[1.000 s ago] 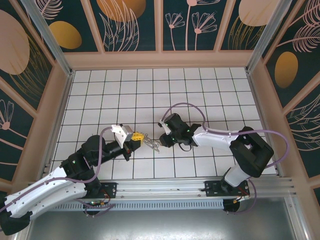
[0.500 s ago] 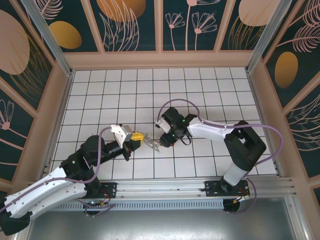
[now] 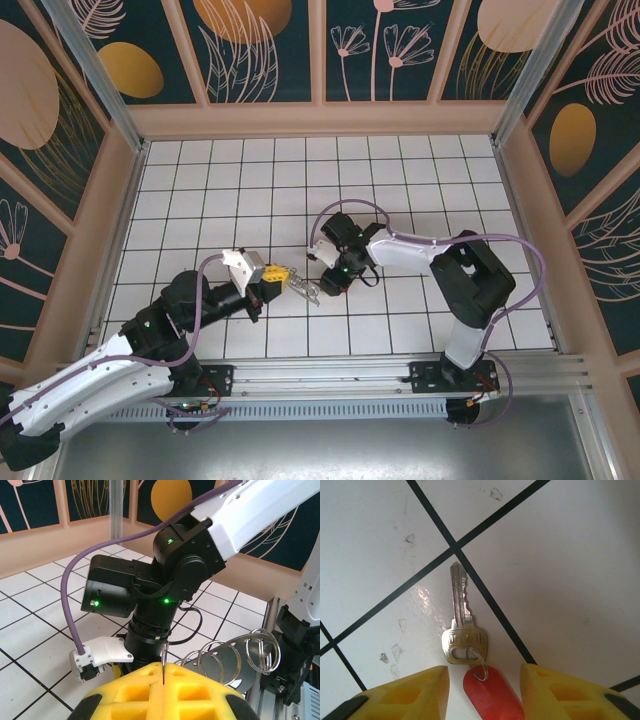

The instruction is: Put the keys on the keyring

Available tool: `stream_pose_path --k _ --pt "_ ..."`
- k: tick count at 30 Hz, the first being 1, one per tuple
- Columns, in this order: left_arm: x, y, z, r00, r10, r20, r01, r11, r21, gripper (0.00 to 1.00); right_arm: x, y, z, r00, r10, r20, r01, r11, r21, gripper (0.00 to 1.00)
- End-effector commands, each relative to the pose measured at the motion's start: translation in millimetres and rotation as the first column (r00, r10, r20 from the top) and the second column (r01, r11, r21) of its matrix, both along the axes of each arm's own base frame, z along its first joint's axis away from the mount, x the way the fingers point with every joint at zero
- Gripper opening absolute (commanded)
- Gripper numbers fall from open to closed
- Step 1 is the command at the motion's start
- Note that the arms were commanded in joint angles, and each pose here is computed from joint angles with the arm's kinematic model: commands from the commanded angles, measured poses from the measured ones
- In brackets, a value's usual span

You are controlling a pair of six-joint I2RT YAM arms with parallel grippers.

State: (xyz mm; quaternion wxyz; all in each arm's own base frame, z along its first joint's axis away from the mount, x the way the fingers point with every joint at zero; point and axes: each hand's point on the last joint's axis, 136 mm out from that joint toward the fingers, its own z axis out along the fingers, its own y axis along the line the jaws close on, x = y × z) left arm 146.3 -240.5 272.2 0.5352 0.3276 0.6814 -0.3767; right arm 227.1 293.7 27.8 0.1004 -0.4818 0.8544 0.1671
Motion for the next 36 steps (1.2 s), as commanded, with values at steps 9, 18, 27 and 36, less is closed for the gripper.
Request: stream_pose_path --k 9,18,27,36 --pt "-0.7 -0.6 15.2 0.999 -0.004 0.034 0.006 0.999 -0.052 0.00 1.4 5.8 1.1 0.999 0.042 -0.030 -0.041 0.999 0.024 0.32" --pt "-1.1 0.4 16.3 0.999 -0.003 0.036 0.004 0.998 -0.056 0.00 1.5 6.5 -1.6 0.998 0.044 -0.038 -0.043 0.999 0.028 0.30" --pt "0.3 3.1 17.2 0.999 0.013 0.036 -0.011 0.998 -0.056 0.00 0.6 7.7 -0.9 0.998 0.048 -0.042 -0.047 0.998 0.034 0.23" --pt "1.5 4.8 17.5 0.999 0.024 0.037 -0.022 0.998 -0.054 0.00 -0.8 7.0 -3.2 0.998 0.049 -0.044 -0.047 0.998 0.037 0.16"
